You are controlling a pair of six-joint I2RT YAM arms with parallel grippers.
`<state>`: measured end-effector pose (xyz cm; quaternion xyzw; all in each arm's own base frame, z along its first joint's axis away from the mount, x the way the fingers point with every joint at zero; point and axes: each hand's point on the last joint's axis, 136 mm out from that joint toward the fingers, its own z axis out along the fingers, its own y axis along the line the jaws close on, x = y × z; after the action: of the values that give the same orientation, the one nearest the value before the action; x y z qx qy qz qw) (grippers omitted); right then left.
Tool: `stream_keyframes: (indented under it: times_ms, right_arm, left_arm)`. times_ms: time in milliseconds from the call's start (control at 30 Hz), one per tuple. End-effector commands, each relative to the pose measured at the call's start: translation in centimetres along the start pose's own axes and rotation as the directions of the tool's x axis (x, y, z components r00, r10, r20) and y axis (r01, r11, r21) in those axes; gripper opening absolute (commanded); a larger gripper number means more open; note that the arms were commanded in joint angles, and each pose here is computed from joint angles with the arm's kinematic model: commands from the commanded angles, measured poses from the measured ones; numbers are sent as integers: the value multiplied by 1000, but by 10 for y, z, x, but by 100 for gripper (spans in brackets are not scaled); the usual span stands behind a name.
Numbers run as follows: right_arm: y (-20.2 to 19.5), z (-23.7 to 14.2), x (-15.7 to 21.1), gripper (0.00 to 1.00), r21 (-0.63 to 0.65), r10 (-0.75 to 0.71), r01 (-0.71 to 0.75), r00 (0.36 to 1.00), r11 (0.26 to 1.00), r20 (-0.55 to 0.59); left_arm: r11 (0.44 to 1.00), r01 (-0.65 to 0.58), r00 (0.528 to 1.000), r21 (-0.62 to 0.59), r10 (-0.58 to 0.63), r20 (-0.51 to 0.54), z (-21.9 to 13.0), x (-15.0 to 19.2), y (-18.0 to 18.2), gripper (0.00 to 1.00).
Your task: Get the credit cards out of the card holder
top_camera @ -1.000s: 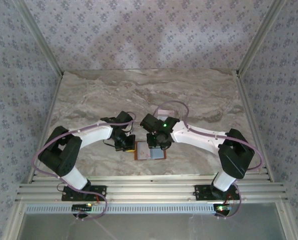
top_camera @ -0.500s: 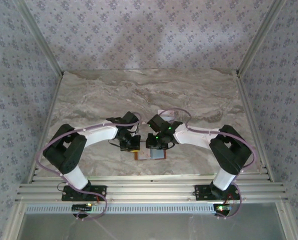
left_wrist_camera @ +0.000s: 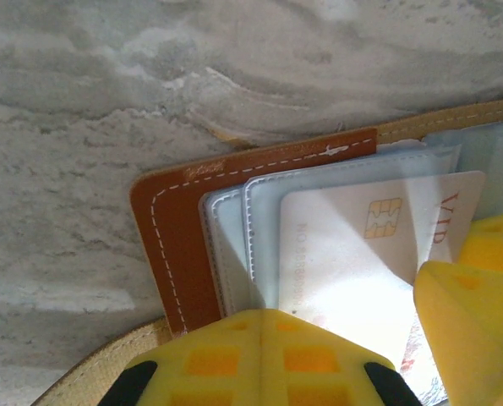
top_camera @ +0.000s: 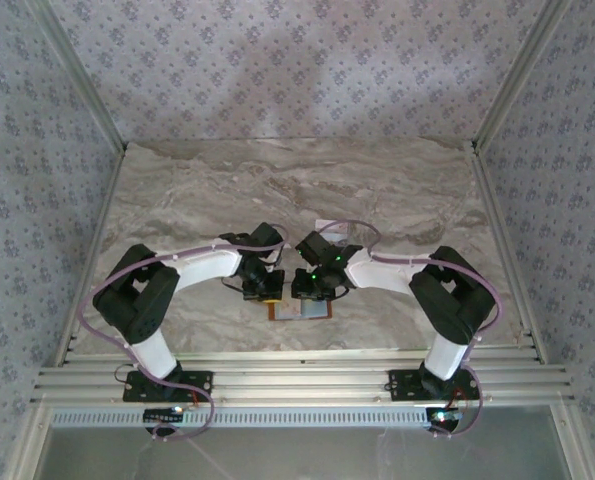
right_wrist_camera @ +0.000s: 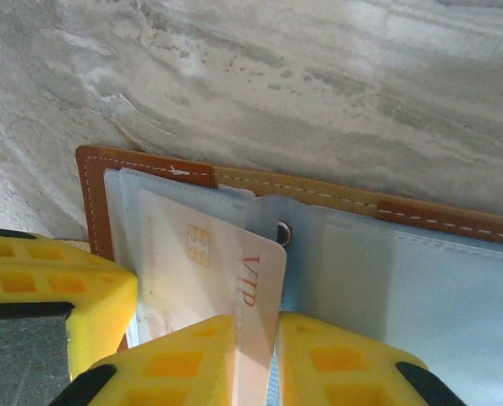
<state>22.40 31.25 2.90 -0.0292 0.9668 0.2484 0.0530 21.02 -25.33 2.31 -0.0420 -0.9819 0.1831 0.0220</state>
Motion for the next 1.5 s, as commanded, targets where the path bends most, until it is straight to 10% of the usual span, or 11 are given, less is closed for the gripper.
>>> stream_keyframes:
  times_ms: [0, 1467]
  right_arm:
    - [-4, 2, 4, 19, -25, 32, -32, 999, 999, -10]
    - [8, -31, 1, 16, -212, 94, -77, 993, 974, 72]
  left_arm:
    - [995, -2, 999, -96, -2, -43, 7, 11, 19, 6]
    - [992, -14, 999, -125, 9, -45, 3, 8, 20, 6]
